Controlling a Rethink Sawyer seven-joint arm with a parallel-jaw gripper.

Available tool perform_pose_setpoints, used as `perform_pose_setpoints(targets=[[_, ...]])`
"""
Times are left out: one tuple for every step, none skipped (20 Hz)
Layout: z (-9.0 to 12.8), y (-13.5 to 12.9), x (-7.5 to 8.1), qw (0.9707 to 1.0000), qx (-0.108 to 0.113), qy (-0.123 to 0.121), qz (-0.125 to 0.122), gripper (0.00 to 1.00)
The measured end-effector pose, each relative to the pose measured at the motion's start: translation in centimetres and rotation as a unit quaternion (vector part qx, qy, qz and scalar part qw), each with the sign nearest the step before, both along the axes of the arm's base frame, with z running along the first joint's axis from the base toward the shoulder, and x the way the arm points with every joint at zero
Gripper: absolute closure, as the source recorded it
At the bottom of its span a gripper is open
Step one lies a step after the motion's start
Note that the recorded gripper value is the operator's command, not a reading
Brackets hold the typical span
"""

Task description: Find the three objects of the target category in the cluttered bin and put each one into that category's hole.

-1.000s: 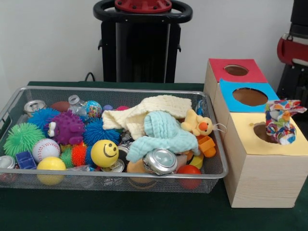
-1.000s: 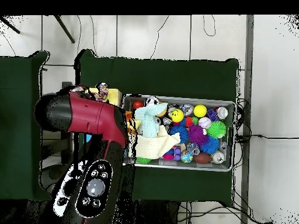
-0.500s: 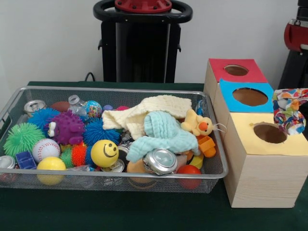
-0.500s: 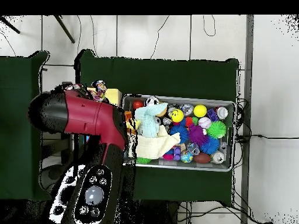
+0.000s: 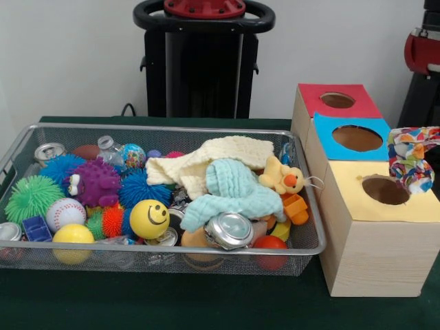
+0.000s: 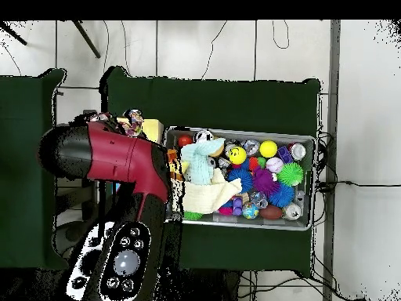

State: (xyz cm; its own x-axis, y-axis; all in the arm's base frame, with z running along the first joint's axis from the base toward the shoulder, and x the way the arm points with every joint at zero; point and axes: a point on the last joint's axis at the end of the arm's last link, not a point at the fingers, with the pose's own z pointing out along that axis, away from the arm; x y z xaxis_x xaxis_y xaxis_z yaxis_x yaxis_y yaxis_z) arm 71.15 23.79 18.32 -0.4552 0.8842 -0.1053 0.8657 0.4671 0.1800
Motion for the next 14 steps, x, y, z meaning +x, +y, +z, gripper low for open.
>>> perform_pose_setpoints(targets=[[-0.1, 0.0, 0.0, 1.0, 0.0, 0.001, 0.0, 1.0], [-0.1, 0.0, -0.1, 1.0, 0.0, 0.001, -0.001, 1.0], [-0.2, -0.1, -0.1, 1.0, 0.0, 0.002, -0.001, 1.0], [-0.2, -0.1, -0.2, 1.0, 0.0, 0.003, -0.001, 1.0], [-0.3, -0.2, -0.3, 1.0, 0.0, 0.004, -0.002, 1.0], [-0.4, -0.2, -0.3, 1.0, 0.0, 0.005, -0.002, 1.0], [-0.5, -0.3, -0.6, 1.0, 0.001, 0.008, -0.003, 1.0], [-0.7, -0.4, -0.9, 0.9999, 0.001, 0.011, -0.004, 1.0], [-0.8, -0.4, -1.0, 0.9999, 0.001, 0.013, -0.005, 1.0], [-0.8, -0.5, -1.2, 0.9999, 0.001, 0.015, -0.006, 1.0], [-1.2, -0.8, -1.8, 0.9997, 0.001, 0.021, -0.009, 1.0], [-1.3, -0.8, -2.0, 0.9997, 0.001, 0.024, -0.01, 1.0], [-1.4, -0.9, -2.2, 0.9996, 0.001, 0.026, -0.011, 1.0], [-1.5, -1.0, -2.4, 0.9995, 0.001, 0.028, -0.012, 1.0]])
